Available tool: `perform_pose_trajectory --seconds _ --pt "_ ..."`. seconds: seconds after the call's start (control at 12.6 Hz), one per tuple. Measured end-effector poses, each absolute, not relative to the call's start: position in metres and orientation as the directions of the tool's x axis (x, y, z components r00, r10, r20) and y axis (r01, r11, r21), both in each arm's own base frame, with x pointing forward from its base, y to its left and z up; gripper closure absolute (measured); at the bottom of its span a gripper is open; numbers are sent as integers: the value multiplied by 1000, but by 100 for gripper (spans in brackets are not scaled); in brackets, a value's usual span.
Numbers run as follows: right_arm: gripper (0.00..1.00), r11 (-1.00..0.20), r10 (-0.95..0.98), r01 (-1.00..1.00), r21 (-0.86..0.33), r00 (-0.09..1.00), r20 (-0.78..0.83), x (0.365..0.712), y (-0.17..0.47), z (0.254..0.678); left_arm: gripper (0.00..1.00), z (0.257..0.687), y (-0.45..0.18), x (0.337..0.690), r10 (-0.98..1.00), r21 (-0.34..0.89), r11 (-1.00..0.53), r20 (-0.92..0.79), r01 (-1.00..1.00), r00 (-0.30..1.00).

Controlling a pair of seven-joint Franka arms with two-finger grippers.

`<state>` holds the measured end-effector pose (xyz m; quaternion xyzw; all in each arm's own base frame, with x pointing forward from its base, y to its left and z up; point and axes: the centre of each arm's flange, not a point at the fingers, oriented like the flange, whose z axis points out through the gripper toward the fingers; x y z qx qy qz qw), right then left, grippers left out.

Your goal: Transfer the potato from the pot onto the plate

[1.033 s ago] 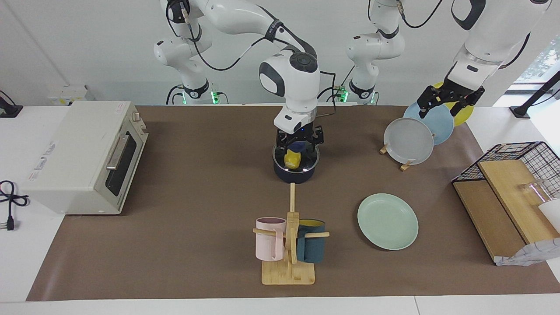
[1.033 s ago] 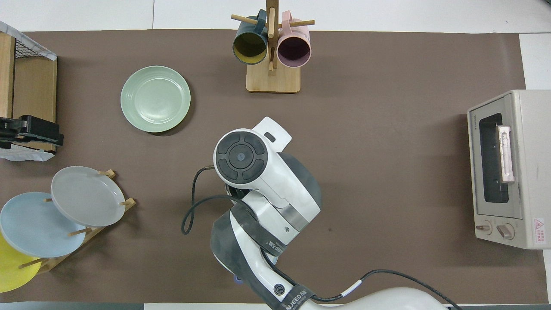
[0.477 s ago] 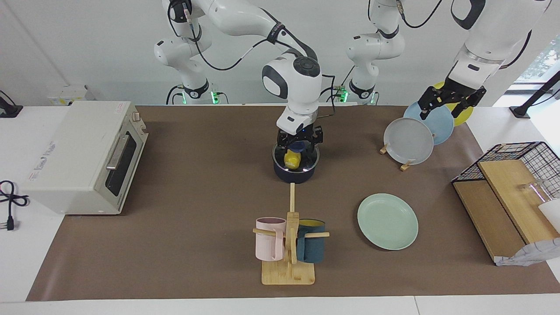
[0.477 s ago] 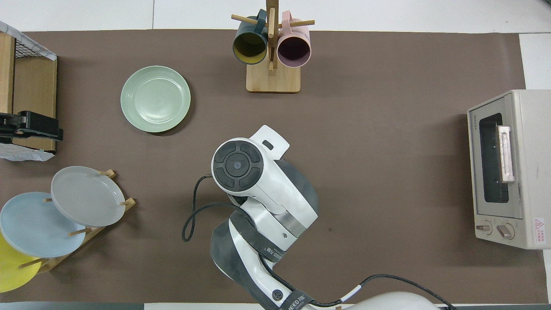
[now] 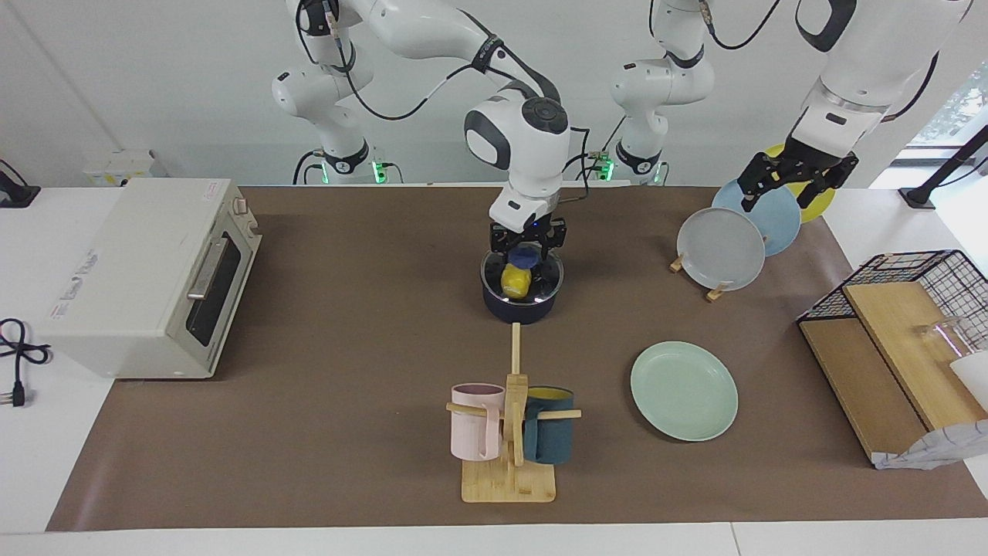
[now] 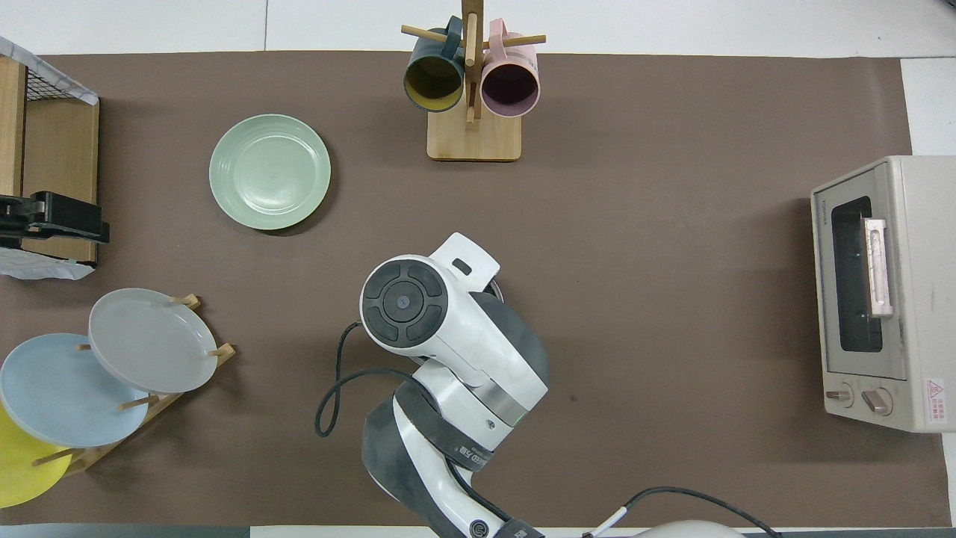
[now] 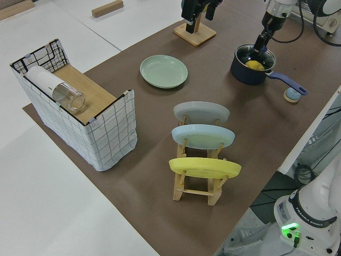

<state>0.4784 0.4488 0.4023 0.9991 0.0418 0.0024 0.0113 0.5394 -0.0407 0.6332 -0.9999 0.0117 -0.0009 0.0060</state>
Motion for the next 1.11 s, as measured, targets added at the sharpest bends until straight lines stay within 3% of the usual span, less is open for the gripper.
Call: perform_pose_trajectory --seconds 0.08,0.16,0.64,0.95,1.11 --pt "24 -996 83 83 23 997 4 478 448 402 0 633 -41 539 -23 -12 -1000 2 -23 1000" --pt "34 -996 83 83 24 997 5 478 447 403 0 633 -41 539 -23 -12 -1000 2 -23 1000" --pt "34 -998 69 68 12 997 22 486 437 415 0 633 -40 539 -21 -12 -1000 2 -21 1000" --pt "34 -995 104 104 0 993 58 536 357 458 0 634 -52 540 -42 -11 -999 12 -42 999" --pt "34 -989 147 146 13 988 48 567 297 464 0 633 -88 535 -78 -4 -997 16 -78 997"
